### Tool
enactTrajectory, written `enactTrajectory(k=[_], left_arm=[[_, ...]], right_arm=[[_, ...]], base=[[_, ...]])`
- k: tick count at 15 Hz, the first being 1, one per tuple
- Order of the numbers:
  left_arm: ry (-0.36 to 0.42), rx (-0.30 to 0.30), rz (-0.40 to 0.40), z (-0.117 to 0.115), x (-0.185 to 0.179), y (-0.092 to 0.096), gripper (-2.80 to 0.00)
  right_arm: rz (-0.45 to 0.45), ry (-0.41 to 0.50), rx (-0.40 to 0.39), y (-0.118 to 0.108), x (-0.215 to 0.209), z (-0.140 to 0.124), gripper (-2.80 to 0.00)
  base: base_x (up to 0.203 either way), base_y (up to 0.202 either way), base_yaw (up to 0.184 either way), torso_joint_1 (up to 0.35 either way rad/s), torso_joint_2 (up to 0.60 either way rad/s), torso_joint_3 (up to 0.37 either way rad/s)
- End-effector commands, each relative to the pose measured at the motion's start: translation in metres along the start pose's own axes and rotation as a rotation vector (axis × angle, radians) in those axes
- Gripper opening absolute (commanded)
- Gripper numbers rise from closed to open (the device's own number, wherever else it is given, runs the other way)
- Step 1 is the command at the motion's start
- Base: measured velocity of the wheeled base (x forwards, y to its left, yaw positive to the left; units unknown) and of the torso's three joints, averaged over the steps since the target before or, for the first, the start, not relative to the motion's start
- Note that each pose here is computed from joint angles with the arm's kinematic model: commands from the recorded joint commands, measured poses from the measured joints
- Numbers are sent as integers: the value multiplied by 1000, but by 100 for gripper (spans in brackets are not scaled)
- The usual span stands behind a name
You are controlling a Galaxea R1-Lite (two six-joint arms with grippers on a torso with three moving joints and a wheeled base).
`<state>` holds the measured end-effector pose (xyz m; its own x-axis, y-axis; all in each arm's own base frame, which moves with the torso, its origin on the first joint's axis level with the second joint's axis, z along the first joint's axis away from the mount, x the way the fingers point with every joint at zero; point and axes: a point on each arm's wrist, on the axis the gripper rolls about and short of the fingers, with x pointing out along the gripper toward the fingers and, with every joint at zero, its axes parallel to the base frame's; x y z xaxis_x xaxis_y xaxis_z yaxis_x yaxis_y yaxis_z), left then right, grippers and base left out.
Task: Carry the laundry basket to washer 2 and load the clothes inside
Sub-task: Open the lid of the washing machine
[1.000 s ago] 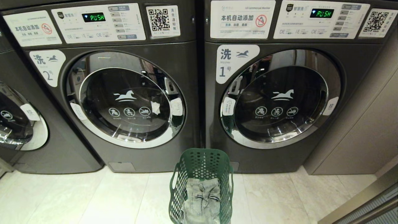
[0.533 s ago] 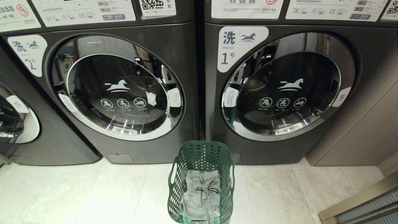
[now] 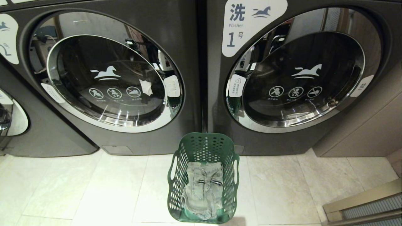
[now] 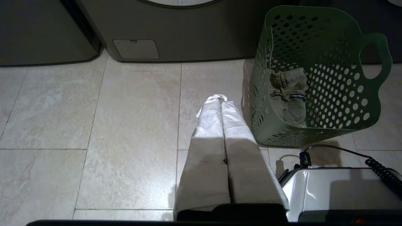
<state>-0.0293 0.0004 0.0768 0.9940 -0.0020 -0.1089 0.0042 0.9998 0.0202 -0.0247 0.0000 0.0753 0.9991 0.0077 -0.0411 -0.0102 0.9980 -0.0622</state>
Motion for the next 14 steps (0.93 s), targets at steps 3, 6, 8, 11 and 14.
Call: enactTrajectory(k=[3,6,8,11,14], left_arm=[[2,-4,3,0,0,0,-280],[3,14,-4,0,0,0,-280],[-33,39,-2,6,-1,0,-280],[-255,16,-29,70,-29,1,-280],[-173,-23,-96,136,-10,1,-280]], right_arm=[[2,0,-1,0,0,0,-280],[3,2,-1,0,0,0,-280],[2,0,0,0,0,0,-280],[1,0,0,0,0,0,-280],[2,0,0,0,0,0,-280]], base=[[0,0,0,4,-3,-197],[0,0,0,8,0,-45],[0,0,0,0,0,0],[0,0,0,0,0,0],[0,0,0,0,0,0]])
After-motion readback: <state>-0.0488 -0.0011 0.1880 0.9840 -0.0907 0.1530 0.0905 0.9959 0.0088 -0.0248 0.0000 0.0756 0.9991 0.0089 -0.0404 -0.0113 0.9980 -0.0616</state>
